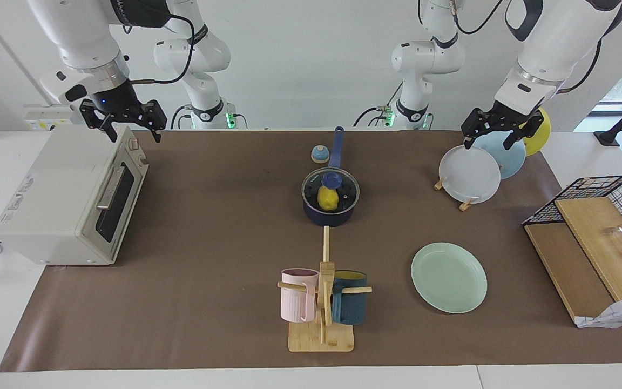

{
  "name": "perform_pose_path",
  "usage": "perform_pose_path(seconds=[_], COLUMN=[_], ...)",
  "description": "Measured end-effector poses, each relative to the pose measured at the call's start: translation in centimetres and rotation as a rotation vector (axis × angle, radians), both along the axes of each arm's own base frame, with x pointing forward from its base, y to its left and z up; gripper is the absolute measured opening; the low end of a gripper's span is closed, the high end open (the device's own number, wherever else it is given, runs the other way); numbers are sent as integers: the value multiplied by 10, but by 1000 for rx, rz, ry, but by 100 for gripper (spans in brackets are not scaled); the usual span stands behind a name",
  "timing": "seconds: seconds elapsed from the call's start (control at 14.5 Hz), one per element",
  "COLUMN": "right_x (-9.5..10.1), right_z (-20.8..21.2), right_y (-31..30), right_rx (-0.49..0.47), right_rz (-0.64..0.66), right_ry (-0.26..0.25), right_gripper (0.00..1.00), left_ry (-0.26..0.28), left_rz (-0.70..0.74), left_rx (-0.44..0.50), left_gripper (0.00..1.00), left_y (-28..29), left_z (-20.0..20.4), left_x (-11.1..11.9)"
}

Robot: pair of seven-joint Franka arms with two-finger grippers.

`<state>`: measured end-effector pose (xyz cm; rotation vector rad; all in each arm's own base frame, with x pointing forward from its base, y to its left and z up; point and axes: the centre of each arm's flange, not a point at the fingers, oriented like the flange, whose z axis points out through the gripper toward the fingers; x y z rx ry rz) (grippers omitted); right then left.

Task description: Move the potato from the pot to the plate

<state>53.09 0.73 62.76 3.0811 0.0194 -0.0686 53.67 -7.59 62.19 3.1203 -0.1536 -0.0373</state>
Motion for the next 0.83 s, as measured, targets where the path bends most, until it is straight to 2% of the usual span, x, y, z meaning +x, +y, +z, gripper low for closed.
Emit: perform_pose_path(seconds=[0.83], right_x=[-1], right_z=[-1], right_y=[21], right_rx=[27], right_rz=[33], right_ry=[2], right_gripper=[100], left_ry=[0], left_rz=[0], left_rx=[0], left_gripper=[100], left_y=[0], left_z=[0], left_x=[0])
